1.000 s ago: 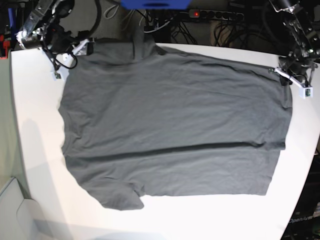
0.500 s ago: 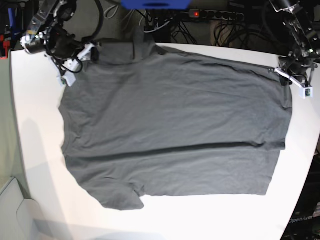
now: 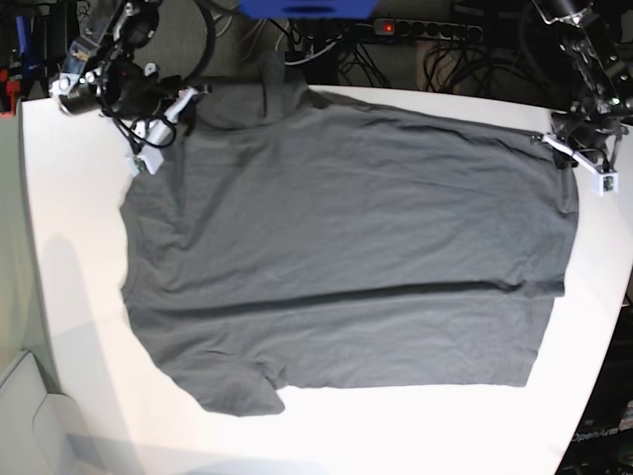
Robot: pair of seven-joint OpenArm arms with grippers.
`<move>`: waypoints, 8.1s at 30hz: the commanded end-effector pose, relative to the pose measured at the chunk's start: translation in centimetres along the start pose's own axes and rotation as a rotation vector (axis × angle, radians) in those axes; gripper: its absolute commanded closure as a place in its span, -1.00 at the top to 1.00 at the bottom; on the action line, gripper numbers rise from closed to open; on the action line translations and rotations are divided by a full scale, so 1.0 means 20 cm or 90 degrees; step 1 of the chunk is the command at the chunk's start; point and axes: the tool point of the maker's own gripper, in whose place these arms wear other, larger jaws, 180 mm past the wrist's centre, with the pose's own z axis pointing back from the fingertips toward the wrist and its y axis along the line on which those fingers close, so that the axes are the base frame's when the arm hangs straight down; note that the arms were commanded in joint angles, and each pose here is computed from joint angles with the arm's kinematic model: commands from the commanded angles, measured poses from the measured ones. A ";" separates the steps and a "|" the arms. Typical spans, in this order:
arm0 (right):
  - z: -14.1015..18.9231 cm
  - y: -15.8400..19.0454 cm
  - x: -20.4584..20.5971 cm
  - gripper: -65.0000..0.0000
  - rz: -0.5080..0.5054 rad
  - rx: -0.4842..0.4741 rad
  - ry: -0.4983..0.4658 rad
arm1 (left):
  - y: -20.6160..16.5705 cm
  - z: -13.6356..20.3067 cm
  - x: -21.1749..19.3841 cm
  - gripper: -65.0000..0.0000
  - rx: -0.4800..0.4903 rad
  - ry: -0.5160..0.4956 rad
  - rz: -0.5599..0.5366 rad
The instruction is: Layout the t-shirt on the table in an organized manner, then fold the t-shirt properly
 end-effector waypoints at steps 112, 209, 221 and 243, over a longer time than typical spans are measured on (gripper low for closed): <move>0.21 -0.17 1.12 -0.08 0.125 0.037 -0.206 | -0.02 -0.08 0.80 0.29 -0.019 -0.138 0.069; 0.04 0.42 1.72 -0.94 0.186 0.238 -0.301 | 0.22 0.12 0.53 0.90 0.071 -0.121 0.055; 0.03 0.25 1.65 0.08 0.177 0.201 -0.266 | 0.21 0.12 0.52 0.90 0.069 -0.119 0.057; 0.14 -0.26 1.25 0.25 0.216 0.027 -0.245 | 0.19 0.12 0.46 0.90 0.046 -0.116 0.071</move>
